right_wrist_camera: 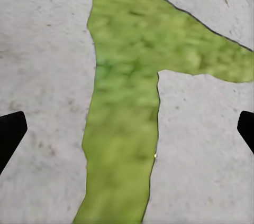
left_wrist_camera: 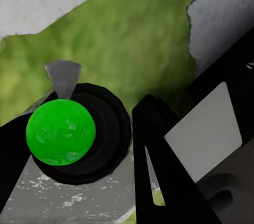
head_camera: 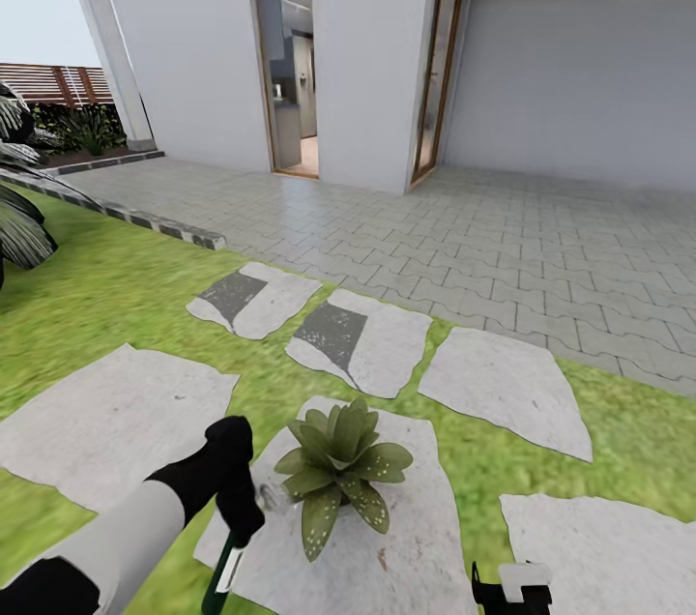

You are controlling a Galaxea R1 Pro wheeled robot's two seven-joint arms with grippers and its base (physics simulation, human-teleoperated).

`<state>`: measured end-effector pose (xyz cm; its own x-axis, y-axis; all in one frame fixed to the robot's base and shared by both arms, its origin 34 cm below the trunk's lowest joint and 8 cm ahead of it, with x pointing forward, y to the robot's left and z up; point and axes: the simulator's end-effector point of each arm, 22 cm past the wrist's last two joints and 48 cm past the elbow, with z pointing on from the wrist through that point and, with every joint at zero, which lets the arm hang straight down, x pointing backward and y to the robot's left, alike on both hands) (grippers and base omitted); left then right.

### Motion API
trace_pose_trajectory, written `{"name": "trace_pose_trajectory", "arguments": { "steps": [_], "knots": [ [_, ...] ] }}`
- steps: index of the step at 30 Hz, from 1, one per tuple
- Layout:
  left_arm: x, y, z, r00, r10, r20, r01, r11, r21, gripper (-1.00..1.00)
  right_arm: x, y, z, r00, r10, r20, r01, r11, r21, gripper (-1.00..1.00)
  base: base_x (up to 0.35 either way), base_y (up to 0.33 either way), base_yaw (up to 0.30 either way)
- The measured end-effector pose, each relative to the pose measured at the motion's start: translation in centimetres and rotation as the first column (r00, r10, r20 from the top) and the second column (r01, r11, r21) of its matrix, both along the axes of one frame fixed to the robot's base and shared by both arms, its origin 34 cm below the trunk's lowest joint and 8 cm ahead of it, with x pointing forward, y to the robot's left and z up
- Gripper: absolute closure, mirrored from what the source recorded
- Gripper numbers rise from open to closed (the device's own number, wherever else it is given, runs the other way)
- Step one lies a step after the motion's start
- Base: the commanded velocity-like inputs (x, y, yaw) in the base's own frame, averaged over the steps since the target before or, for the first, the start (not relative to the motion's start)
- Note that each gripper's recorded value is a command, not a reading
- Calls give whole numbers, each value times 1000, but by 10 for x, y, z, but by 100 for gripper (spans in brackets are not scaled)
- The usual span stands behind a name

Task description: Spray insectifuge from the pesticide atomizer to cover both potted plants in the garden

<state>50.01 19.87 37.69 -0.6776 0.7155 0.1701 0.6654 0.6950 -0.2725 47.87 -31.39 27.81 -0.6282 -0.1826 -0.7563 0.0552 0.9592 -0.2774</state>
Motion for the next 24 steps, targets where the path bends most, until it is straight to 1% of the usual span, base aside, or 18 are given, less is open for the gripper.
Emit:
{"name": "trace_pose_trajectory", "arguments": {
  "steps": [4, 6, 12, 16, 18, 21, 24],
  "knots": [
    [-7, 6, -5, 1000, -3, -12, 4, 1000, 11, 100, 0, 0, 0, 1000, 0, 0, 0, 1000, 0, -100, 0, 0, 0],
    [-5, 9, -8, 1000, -7, 0, 7, 1000, 27, 100, 0, 0, 0, 1000, 0, 0, 0, 1000, 0, -100, 0, 0, -29],
    [-4, 5, -9, 1000, -12, 10, 12, 1000, 29, 100, 0, 0, 0, 1000, 0, 1, 0, 1000, 0, -100, 0, 0, -254],
    [-6, 7, -10, 1000, -9, 5, 9, 999, 31, 100, 0, 0, 0, 1000, 0, 0, 0, 1000, 0, -100, 0, 0, -86],
    [-10, 11, -12, 1000, -4, -8, 4, 999, 38, 100, 0, 0, 0, 1000, 0, 0, 0, 1000, 0, -100, 0, 0, -13],
    [-22, 24, -19, 999, 13, -45, -10, 998, 60, 100, 0, 0, 0, 1000, 0, 0, 0, 1000, 0, -100, 0, 0, -2],
    [-38, 27, -27, 997, 18, -78, -13, 998, 67, 100, 0, 0, 0, 1000, 0, 0, 0, 1000, 0, -100, 0, 0, 0]
  ]
}}
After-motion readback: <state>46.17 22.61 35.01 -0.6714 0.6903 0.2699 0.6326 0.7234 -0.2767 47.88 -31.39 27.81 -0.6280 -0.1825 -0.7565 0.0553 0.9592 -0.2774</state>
